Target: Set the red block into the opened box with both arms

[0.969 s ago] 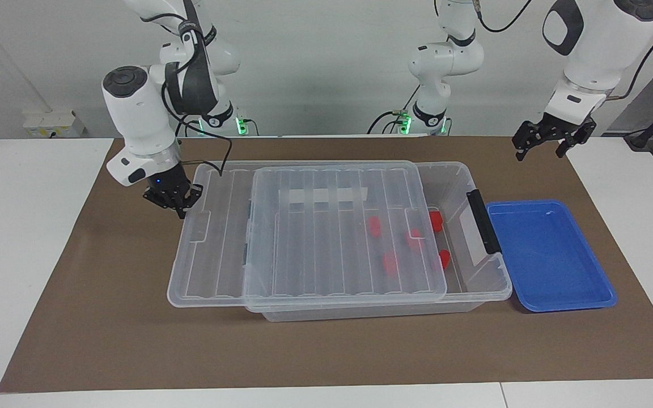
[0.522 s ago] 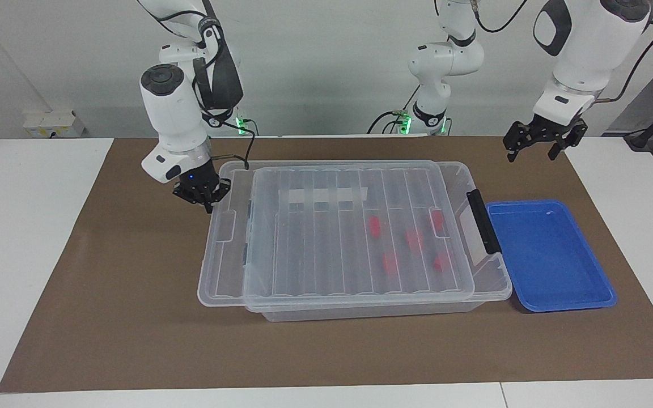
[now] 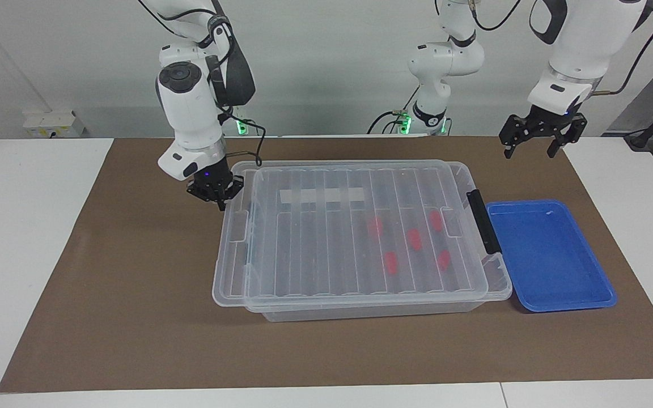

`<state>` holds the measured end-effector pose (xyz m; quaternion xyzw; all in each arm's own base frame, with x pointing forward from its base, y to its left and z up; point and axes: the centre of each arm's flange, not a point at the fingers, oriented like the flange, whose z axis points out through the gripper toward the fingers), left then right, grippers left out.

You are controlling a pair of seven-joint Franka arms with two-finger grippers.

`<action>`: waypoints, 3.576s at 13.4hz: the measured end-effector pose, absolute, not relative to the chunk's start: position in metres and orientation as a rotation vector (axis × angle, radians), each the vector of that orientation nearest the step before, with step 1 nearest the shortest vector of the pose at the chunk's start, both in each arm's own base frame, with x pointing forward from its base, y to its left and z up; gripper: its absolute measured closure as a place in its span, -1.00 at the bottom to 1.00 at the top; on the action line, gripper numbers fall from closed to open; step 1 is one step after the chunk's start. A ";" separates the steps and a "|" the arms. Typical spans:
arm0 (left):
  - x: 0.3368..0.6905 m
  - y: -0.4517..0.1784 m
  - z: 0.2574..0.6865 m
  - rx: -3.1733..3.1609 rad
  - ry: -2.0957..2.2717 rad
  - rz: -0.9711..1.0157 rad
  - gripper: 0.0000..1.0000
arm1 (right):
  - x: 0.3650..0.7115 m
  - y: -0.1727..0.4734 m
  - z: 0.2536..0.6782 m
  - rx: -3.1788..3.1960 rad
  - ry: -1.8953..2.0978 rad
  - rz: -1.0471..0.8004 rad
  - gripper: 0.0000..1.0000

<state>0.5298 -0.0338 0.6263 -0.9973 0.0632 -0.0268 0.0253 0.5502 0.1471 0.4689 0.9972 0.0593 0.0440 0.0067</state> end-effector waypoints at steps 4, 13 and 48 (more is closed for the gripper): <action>0.531 -0.041 0.623 -3.102 0.212 0.007 -1.00 | 0.549 0.153 0.469 3.145 0.180 0.132 0.98; 0.532 -0.049 0.633 -3.103 0.232 -0.016 -1.00 | 0.544 0.169 0.469 3.155 0.217 0.128 0.98; 0.531 -0.043 0.641 -3.104 0.214 -0.025 -1.00 | 0.542 0.019 0.637 3.086 -0.185 0.084 -1.00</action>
